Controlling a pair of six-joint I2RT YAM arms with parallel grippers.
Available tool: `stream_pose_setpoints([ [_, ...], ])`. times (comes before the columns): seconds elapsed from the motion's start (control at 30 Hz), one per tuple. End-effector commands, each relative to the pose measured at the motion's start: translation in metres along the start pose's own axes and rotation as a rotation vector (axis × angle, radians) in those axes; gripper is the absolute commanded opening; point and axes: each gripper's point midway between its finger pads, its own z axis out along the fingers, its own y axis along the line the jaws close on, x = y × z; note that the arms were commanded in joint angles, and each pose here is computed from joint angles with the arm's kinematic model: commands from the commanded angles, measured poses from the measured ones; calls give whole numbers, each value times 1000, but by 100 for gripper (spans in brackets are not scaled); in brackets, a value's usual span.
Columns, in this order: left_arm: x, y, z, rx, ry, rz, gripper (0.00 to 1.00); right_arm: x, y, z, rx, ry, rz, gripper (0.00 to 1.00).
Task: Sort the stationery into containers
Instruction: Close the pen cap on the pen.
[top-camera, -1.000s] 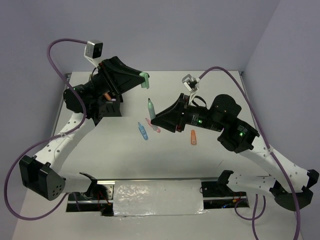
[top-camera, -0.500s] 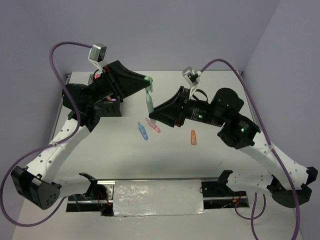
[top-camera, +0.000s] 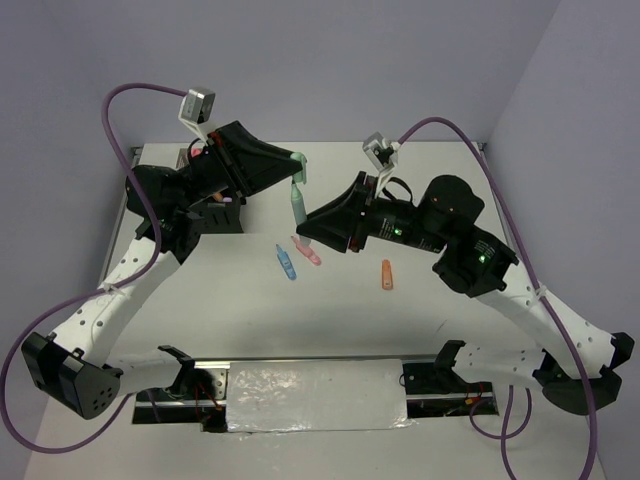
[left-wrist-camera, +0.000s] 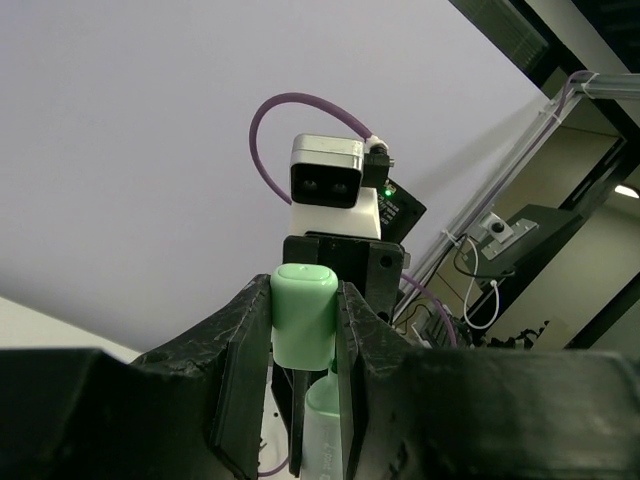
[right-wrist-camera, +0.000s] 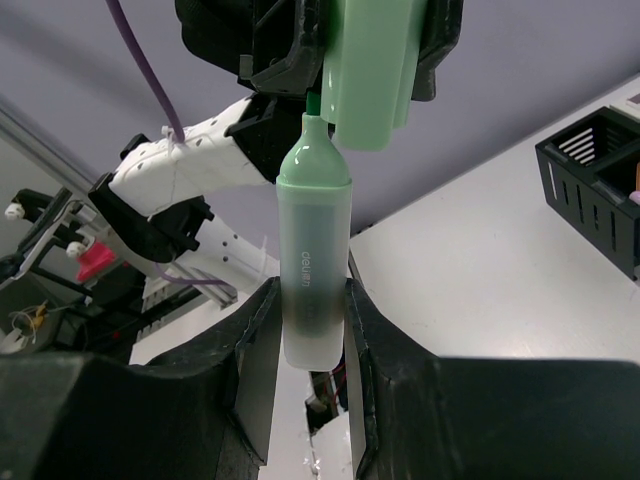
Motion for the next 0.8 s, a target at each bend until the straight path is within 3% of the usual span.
stream_pose_setpoints([
  [0.0, -13, -22, 4, 50, -30, 83, 1, -9, 5, -7, -13, -39, -29, 15],
  [0.23, -16, -19, 6, 40, -39, 82, 0, 6, 0, -7, -17, -5, -3, 14],
  [0.77, -11, -17, 2, 31, -36, 74, 1, -11, -12, -14, 44, -55, -29, 14],
])
